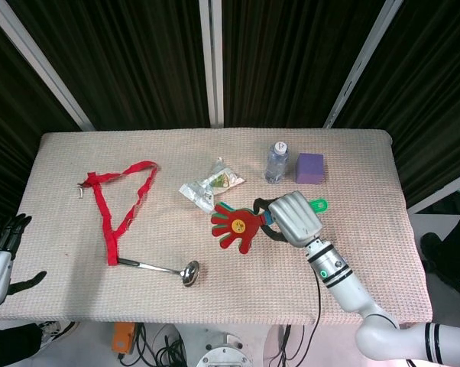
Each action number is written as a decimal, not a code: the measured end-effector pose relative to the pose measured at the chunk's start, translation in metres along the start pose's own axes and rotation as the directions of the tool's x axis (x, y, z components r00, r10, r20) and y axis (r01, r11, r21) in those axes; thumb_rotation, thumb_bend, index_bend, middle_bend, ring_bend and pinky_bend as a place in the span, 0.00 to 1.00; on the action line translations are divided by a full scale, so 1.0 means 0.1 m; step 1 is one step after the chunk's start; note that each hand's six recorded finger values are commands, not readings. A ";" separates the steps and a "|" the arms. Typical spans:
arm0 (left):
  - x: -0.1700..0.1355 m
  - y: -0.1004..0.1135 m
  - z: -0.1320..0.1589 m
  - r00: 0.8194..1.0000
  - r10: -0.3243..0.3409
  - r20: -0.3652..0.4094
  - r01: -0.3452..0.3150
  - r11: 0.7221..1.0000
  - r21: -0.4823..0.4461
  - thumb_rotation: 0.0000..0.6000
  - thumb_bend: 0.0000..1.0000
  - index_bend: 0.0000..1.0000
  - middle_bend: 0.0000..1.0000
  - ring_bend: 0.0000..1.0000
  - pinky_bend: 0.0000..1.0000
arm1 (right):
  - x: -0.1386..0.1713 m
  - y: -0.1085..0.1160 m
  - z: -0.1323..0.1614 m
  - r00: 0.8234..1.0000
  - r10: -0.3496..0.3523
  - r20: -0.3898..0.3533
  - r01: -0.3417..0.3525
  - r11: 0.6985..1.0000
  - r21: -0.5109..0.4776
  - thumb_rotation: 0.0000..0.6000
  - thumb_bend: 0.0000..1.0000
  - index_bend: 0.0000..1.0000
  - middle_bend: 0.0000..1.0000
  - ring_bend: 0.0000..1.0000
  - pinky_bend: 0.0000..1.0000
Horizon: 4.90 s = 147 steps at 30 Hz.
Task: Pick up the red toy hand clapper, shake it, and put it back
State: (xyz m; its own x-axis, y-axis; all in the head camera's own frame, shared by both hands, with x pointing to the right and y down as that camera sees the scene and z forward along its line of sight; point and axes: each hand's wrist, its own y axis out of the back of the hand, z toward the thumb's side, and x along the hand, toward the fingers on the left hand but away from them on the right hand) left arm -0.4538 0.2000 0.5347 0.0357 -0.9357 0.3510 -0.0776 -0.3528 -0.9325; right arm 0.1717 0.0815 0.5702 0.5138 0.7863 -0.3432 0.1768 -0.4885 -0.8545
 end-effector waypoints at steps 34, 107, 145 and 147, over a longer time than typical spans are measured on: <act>0.00 -0.04 -0.06 1.000 -0.003 -0.008 0.003 1.000 -0.029 1.00 0.06 0.07 0.04 0.00 0.01 | -0.05 0.09 -0.87 0.996 -0.084 0.024 -0.010 -0.379 -0.925 1.00 0.45 1.00 0.73 0.74 0.96; -0.01 -0.04 -0.17 1.000 0.010 -0.029 -0.011 0.999 -0.040 1.00 0.06 0.07 0.04 0.00 0.01 | -0.47 -1.10 -0.51 0.988 0.145 -0.054 -0.099 0.322 -0.941 1.00 0.46 0.99 0.72 0.76 0.97; 0.04 -0.01 -0.11 1.000 0.018 -0.010 -0.018 0.999 -0.040 1.00 0.06 0.07 0.04 0.00 0.01 | -0.47 -0.81 -0.23 0.989 0.146 0.002 0.023 -0.140 -0.990 1.00 0.46 0.96 0.69 0.77 0.97; 0.04 -0.02 -0.11 1.000 0.017 -0.010 -0.017 0.999 -0.040 1.00 0.06 0.07 0.04 0.00 0.01 | -0.46 -0.83 -0.25 0.989 0.150 -0.003 0.016 -0.124 -0.992 1.00 0.46 0.96 0.68 0.77 0.97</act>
State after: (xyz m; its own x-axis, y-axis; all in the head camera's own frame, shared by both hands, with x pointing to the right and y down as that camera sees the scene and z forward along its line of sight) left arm -0.4644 0.1967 0.5389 0.0245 -0.9415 0.3363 -0.1180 -0.3367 -0.9342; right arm 0.1543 0.0768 0.6664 0.5369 0.7031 -0.4662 0.8191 -0.3022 0.4876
